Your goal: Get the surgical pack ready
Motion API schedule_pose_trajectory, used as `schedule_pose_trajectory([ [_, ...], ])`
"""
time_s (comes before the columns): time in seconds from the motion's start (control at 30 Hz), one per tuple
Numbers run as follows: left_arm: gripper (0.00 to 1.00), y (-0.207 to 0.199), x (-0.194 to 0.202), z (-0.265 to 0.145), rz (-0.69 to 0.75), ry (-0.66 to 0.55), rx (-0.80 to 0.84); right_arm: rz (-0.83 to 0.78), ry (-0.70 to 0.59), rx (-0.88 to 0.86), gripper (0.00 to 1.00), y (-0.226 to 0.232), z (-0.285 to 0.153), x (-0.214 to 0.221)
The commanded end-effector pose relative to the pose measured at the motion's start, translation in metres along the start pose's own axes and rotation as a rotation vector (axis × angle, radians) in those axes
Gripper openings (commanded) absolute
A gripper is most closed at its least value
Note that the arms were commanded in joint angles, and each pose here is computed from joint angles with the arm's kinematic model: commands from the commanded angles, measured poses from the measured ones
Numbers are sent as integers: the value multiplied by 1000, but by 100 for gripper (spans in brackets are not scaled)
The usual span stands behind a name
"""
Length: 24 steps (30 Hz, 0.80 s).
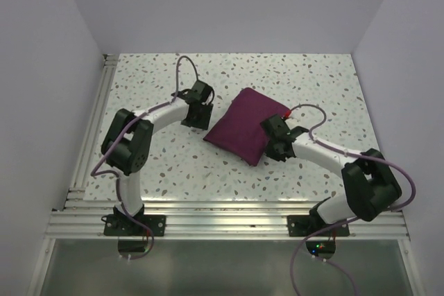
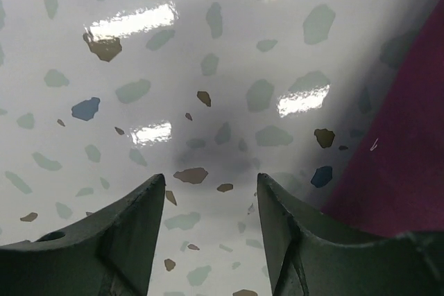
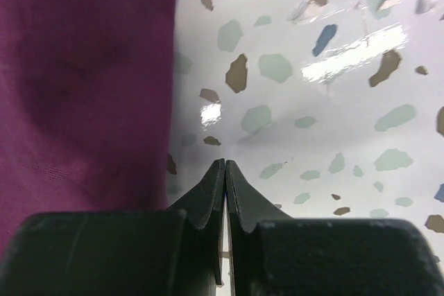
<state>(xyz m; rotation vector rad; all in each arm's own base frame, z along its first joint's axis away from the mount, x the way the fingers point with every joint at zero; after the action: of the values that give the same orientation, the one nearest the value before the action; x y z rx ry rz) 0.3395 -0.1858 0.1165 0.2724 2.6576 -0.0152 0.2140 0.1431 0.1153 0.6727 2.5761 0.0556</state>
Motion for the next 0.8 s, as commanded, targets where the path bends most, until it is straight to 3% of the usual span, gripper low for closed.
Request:
schedule_pose_trajectory([
  [0.0, 59, -14, 4, -8, 25, -15, 66, 15, 15, -37, 4, 20, 3, 9],
  [0.23, 58, -63, 3, -13, 73, -25, 135, -1, 31, -85, 2, 74, 2, 10],
  [0.43, 59, -44, 10, -16, 50, -21, 146, 21, 17, -54, 2, 50, -2, 17],
  [0.77, 59, -9, 31, -21, 16, 2, 3, 38, 24, -13, 2, 4, -8, 36],
])
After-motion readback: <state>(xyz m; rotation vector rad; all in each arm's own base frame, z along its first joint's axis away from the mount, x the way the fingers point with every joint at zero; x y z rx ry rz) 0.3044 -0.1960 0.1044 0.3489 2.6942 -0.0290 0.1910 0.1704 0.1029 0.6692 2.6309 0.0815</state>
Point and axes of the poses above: each gripper's point midway between its finger pads, its own z axis out along the fingers, its own y axis along the line the jaws close on, x = y × z, the point moved 9 cm from there along -z, back along the fingers
